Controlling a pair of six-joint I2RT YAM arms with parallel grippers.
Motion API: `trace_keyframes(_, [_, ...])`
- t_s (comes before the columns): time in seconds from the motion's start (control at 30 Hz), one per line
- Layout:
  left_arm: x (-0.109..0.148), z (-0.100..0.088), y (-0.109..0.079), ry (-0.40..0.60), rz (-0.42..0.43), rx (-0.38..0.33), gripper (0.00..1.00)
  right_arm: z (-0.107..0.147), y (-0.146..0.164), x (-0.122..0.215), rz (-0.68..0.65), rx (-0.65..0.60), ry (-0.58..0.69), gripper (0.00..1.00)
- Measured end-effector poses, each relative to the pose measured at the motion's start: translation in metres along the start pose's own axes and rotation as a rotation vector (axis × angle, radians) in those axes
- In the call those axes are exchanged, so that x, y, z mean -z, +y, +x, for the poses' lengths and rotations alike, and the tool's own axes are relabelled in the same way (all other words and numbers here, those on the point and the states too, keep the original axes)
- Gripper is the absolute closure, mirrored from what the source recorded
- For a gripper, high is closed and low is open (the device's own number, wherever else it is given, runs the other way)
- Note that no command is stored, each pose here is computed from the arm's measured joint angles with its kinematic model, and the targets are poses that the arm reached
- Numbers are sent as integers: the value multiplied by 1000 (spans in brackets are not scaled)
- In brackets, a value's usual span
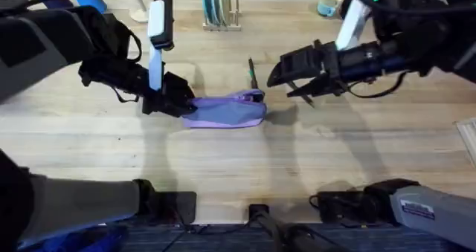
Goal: Unzip the bag, pick up the pens from the table one at a time and place them inside, then zip the bag closed.
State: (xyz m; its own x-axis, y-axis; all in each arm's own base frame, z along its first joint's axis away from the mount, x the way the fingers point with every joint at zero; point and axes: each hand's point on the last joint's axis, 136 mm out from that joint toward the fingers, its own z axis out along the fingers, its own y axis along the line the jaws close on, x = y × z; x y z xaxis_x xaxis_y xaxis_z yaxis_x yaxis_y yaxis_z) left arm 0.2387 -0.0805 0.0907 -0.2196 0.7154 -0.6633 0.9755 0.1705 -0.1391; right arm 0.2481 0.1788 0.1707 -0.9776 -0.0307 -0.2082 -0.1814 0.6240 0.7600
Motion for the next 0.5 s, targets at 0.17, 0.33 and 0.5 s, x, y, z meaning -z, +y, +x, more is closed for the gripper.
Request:
trace_keyframes(0.17, [0,0,0,0,0,0,958,-4,-9,-17,0,-5,36,5])
trace_keyframes(0.33, [0,0,0,0,0,0,958,3,-17,-38,5,-36,111,5])
trace_keyframes(0.5, [0,0,0,0,0,0,958,-2,-7,-54,-20,12,107,5])
